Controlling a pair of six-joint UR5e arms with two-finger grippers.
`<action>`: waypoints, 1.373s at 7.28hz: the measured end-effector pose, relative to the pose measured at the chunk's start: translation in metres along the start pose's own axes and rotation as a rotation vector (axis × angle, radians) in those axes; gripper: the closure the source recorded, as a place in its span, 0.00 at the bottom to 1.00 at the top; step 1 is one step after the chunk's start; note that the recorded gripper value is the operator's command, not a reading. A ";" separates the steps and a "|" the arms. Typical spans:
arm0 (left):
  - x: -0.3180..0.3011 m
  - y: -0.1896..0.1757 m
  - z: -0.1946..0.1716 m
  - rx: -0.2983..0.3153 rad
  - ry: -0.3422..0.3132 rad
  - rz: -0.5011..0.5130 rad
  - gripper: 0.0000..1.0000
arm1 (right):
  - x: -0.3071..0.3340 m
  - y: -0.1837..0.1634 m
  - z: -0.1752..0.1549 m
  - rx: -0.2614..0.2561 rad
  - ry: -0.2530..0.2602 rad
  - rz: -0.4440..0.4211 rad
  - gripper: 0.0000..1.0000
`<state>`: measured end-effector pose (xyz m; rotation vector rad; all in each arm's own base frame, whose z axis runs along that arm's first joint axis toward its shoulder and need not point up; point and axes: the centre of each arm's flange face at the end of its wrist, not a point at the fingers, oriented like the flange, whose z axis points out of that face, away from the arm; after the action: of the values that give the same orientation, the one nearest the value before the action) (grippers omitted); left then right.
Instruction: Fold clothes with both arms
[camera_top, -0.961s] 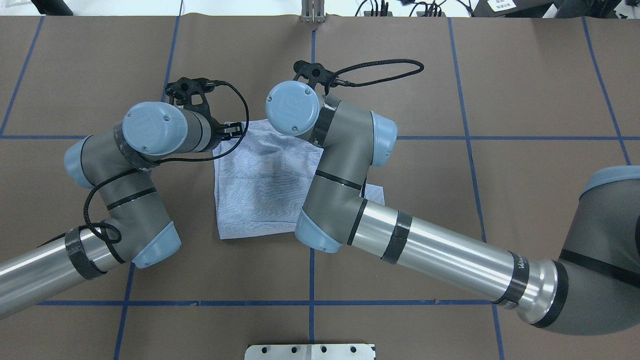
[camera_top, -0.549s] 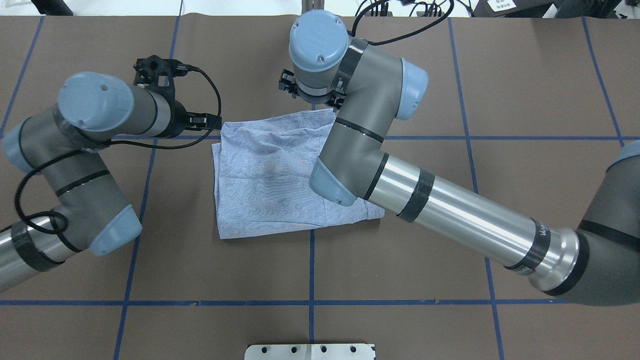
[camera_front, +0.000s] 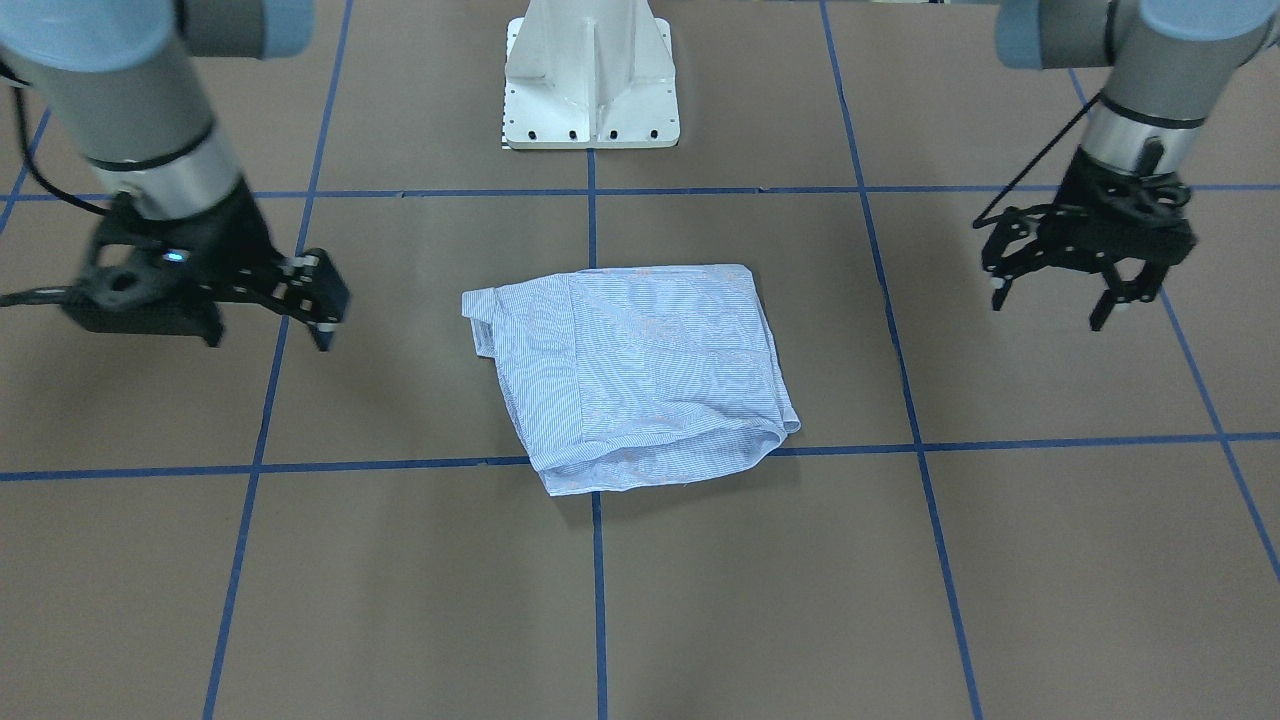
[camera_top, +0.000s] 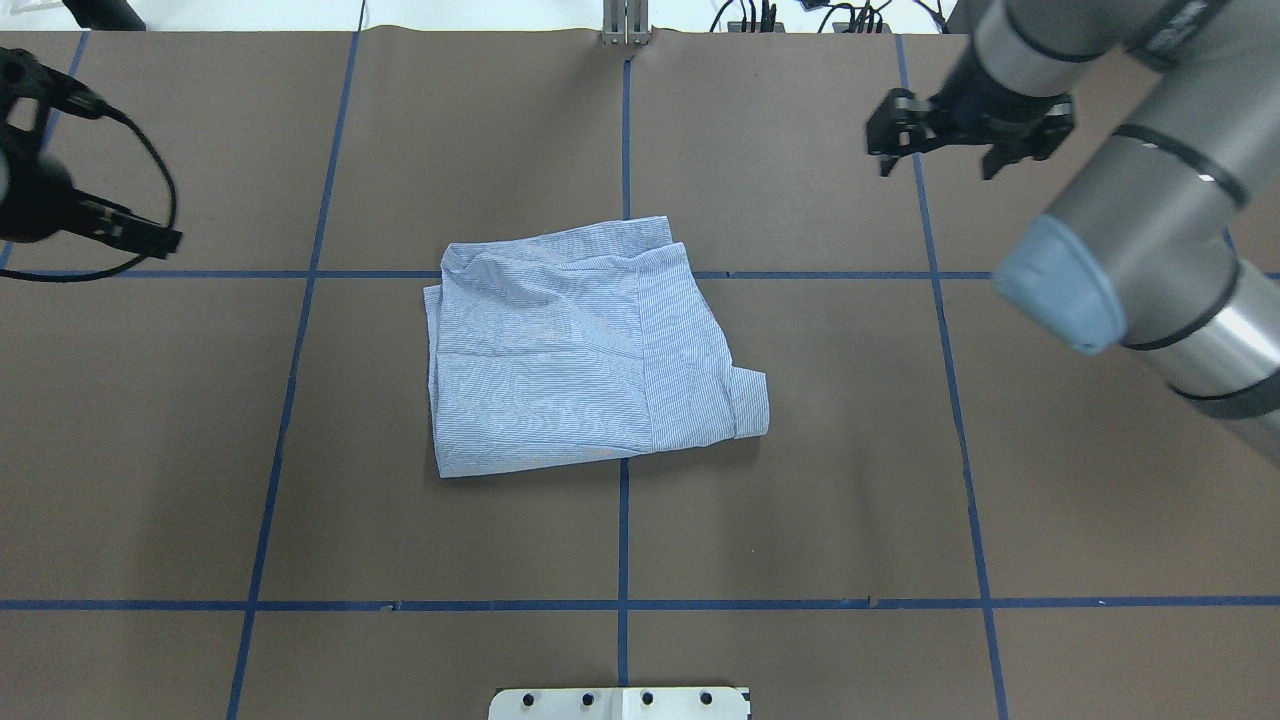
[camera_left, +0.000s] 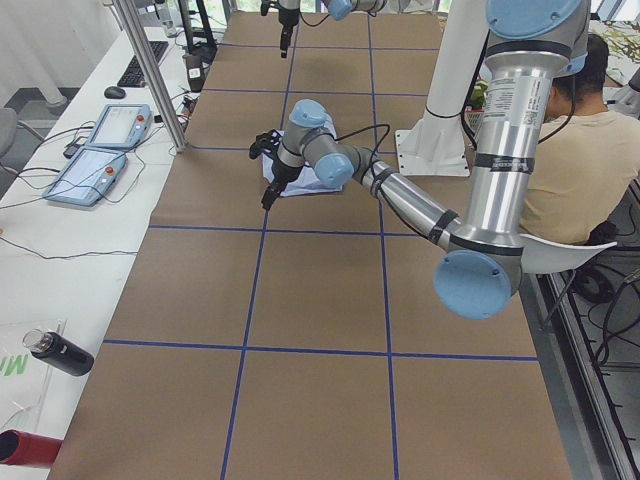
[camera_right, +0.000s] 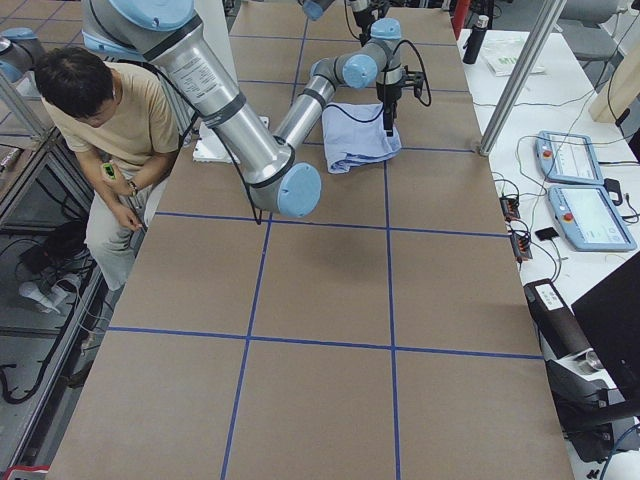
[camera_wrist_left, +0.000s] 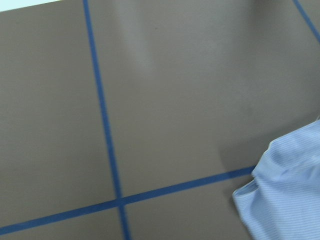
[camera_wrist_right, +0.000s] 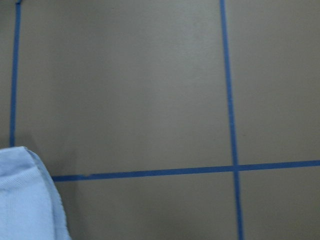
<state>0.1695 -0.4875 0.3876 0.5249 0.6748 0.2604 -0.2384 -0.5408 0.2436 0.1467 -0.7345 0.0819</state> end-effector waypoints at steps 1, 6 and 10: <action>-0.066 0.019 -0.022 -0.013 -0.029 0.079 0.00 | 0.085 0.002 -0.010 -0.030 0.013 -0.083 0.00; -0.266 0.172 -0.039 -0.162 -0.040 -0.077 0.00 | 0.398 0.107 0.009 -0.173 -0.025 -0.225 0.00; -0.275 0.215 -0.027 -0.342 0.109 -0.308 0.00 | 0.433 0.135 0.032 -0.210 -0.026 -0.158 0.00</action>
<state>-0.0688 -0.4050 0.6301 0.0773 0.7872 0.1106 0.0438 -0.4028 0.5730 0.0050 -0.7505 -0.1477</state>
